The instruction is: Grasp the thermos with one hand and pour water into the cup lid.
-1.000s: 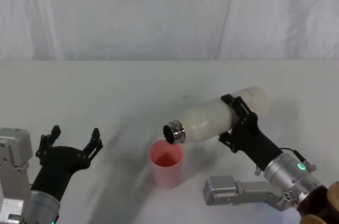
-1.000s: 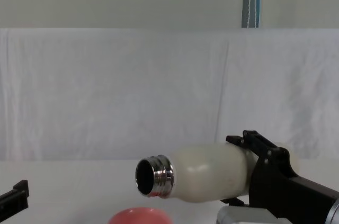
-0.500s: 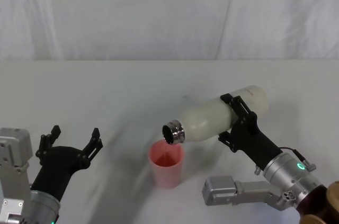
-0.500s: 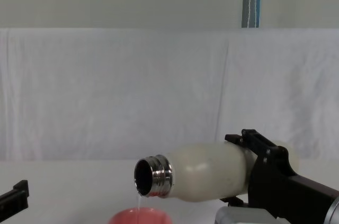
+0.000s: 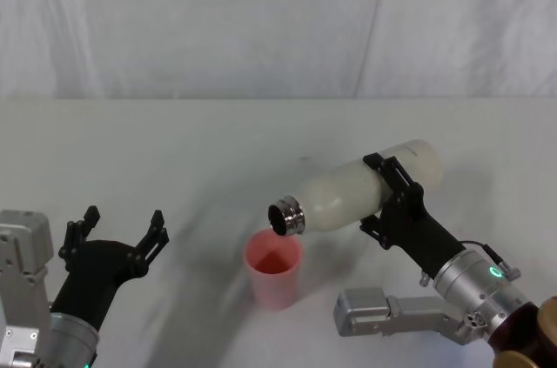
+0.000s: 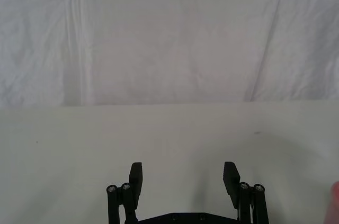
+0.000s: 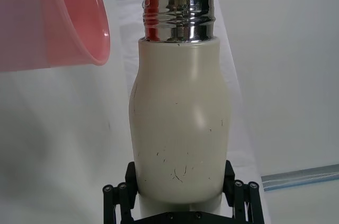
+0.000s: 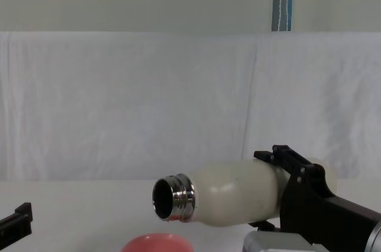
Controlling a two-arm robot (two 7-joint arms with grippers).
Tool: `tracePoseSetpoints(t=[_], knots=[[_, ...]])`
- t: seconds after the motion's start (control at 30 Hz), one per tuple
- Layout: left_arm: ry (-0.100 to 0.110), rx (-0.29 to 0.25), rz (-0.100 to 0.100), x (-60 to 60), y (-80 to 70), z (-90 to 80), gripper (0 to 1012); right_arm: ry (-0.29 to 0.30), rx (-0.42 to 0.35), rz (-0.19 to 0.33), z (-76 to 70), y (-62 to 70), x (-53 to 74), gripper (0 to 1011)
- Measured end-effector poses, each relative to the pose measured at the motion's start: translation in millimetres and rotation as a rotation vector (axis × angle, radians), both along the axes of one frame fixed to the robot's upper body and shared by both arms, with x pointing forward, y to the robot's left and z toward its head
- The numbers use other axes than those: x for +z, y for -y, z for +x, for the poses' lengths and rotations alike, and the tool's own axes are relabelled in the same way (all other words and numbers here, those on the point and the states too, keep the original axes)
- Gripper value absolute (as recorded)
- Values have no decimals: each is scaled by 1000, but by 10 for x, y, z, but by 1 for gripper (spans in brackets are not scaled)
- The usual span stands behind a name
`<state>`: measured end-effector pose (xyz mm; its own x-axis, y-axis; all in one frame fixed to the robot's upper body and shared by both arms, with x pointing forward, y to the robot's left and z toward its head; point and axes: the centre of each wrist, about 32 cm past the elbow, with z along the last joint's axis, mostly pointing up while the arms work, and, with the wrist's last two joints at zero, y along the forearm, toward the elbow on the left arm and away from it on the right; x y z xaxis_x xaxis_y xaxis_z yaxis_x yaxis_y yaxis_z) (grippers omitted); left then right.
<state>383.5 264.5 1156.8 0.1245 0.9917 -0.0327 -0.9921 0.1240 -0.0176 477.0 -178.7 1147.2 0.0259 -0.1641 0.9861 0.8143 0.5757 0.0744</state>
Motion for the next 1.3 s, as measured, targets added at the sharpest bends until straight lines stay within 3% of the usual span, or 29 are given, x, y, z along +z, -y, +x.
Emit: tracePoseSetpoints(t=[1.3], knots=[[0,0,0,0,0,0,1001,11,-3,-21,19,29,-12,951]])
